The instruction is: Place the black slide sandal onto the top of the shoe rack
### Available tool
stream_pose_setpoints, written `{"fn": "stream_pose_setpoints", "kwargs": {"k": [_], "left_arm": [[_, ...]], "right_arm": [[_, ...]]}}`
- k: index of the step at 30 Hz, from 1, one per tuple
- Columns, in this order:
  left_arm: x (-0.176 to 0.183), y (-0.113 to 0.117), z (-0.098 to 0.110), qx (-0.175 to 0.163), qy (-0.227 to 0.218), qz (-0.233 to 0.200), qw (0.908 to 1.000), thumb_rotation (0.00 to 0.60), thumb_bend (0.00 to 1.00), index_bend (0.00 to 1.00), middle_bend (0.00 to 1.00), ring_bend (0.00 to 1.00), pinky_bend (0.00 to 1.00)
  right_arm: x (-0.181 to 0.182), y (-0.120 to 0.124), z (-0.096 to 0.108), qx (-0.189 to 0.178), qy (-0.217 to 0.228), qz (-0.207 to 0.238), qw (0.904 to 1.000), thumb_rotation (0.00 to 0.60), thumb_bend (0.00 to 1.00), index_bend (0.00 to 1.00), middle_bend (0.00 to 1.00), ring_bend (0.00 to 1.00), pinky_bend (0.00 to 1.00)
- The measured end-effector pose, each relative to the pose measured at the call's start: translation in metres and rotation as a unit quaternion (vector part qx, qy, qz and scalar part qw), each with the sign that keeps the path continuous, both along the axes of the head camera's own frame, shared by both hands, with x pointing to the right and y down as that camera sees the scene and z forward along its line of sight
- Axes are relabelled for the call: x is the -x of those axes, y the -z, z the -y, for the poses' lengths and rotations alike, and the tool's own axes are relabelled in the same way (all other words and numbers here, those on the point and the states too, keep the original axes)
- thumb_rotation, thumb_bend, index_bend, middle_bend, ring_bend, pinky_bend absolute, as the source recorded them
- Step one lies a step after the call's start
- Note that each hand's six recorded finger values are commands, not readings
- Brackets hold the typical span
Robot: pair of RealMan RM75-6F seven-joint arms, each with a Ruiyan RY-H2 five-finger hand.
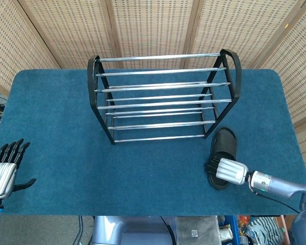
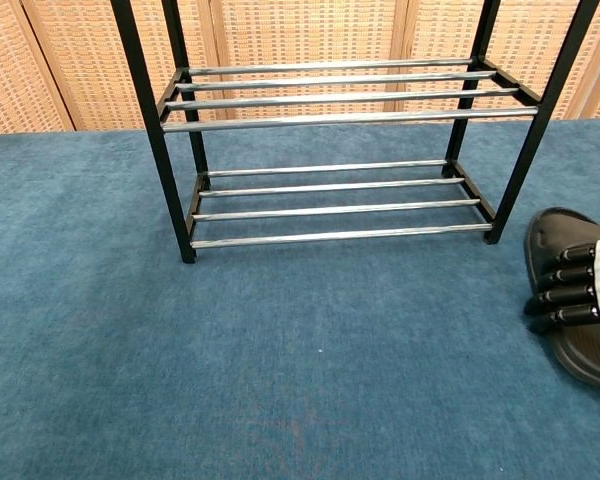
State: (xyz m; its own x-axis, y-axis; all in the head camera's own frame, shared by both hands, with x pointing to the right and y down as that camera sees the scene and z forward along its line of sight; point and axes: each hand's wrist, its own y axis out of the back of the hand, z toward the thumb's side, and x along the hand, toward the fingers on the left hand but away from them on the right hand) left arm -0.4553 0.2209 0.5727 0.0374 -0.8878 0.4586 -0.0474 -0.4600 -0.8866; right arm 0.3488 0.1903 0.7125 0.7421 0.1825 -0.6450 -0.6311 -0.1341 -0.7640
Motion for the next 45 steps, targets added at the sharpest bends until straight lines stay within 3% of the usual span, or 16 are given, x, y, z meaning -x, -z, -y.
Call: {"fn": "stream_pose_setpoints", "kwargs": {"k": [4, 16, 21, 34, 39, 45], "left_arm": [[0.0, 0.0, 0.0, 0.001, 0.0, -0.002, 1.0, 0.6, 0.0, 0.0, 0.0, 0.0, 0.0], [-0.002, 0.004, -0.001, -0.002, -0.005, -0.01, 0.9999, 0.6, 0.0, 0.0, 0.0, 0.0, 0.0], [-0.002, 0.006, -0.002, -0.004, -0.007, -0.013, 0.9999, 0.6, 0.0, 0.0, 0.0, 0.0, 0.0], [0.001, 0.008, -0.002, -0.005, -0.002, -0.017, 0.9998, 0.6, 0.0, 0.0, 0.0, 0.0, 0.0], [0.003, 0.008, 0.0, -0.004, 0.001, -0.017, 0.9998, 0.6, 0.0, 0.0, 0.0, 0.0, 0.0], [0.003, 0.006, 0.0, -0.001, 0.0, -0.015, 0.9999, 0.6, 0.0, 0.0, 0.0, 0.0, 0.0]], "right_arm": [[0.0, 0.007, -0.003, -0.007, 0.004, 0.018, 0.9998, 0.6, 0.69, 0.53, 0.49, 0.33, 0.32], [-0.003, 0.051, -0.009, -0.043, 0.016, 0.095, 0.9944, 0.6, 0.7, 0.53, 0.49, 0.33, 0.33], [0.002, 0.08, -0.017, -0.054, 0.042, 0.149, 0.9865, 0.6, 0.7, 0.53, 0.49, 0.33, 0.33], [0.052, 0.135, -0.053, -0.031, 0.118, 0.244, 0.9622, 0.6, 0.7, 0.53, 0.48, 0.33, 0.34], [0.071, 0.157, -0.036, -0.067, 0.148, 0.247, 0.9554, 0.6, 0.7, 0.53, 0.48, 0.33, 0.34], [0.094, 0.181, 0.008, -0.126, 0.161, 0.235, 0.9502, 0.6, 0.7, 0.53, 0.48, 0.33, 0.34]]}}
